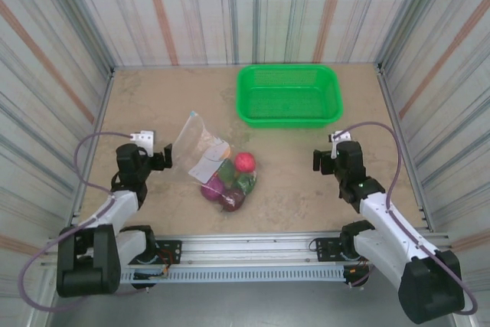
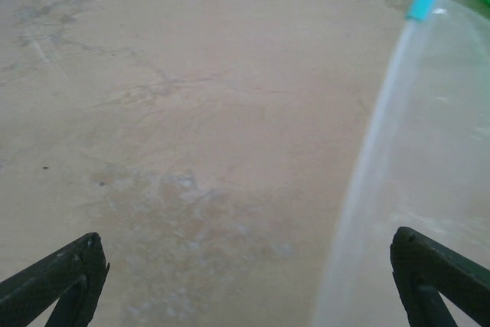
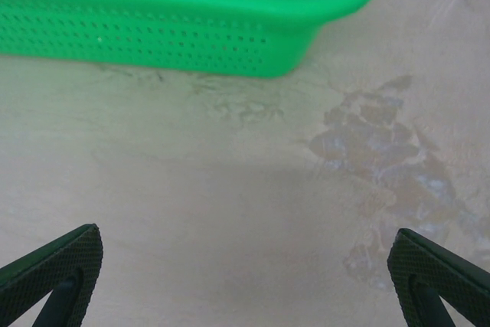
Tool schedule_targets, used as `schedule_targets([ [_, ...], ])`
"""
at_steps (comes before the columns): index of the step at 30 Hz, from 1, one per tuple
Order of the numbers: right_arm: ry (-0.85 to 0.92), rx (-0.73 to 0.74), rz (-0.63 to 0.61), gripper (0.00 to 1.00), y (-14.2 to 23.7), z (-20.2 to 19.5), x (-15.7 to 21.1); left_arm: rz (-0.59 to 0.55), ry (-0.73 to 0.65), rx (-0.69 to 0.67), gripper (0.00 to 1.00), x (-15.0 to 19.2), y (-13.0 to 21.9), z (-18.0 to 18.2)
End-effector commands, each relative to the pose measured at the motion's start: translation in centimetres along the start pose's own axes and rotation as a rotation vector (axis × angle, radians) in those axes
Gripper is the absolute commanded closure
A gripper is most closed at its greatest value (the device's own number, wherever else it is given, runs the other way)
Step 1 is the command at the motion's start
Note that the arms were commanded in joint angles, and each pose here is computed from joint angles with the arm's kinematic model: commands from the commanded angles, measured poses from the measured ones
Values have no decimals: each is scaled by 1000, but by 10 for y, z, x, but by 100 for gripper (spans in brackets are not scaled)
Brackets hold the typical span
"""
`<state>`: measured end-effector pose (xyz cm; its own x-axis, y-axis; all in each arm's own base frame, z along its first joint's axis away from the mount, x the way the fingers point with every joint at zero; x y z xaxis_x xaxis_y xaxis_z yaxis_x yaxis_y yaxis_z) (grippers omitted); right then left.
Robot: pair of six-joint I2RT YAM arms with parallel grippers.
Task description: Place the food in the zip-top bag and seal the zipper
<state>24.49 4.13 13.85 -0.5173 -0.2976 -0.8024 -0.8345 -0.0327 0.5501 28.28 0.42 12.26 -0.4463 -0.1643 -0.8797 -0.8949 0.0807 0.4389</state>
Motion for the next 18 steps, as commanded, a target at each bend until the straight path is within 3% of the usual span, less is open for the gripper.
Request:
schedule_targets([
  [1,18,-14,-241,1,2,0,-24,-109,-65,81,1,-24,-11,-4],
  [4,-32,59,-229,1,-9,-13,-11,-50,-85,59,1,-28,-30,-7],
  [9,-32,41,-129,1,-34,-20,-5,20,-100,33,1,-31,-46,-9],
  [18,-99,34,-265,1,-68,-48,-22,82,-71,-41,1,-33,-60,-1],
])
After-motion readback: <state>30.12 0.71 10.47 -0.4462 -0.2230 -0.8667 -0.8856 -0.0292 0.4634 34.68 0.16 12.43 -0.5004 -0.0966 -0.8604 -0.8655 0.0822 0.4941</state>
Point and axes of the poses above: each hand's point on the last joint's axis, 136 mm out from that joint toward the fingers, its own y axis back along the fingers, its own z axis along the line the jaws close on, x = y × z, the point moved 5 cm from there along y, back along the fingers, and after that the axes turned 13 degrees about y, right-handed, at the moved point
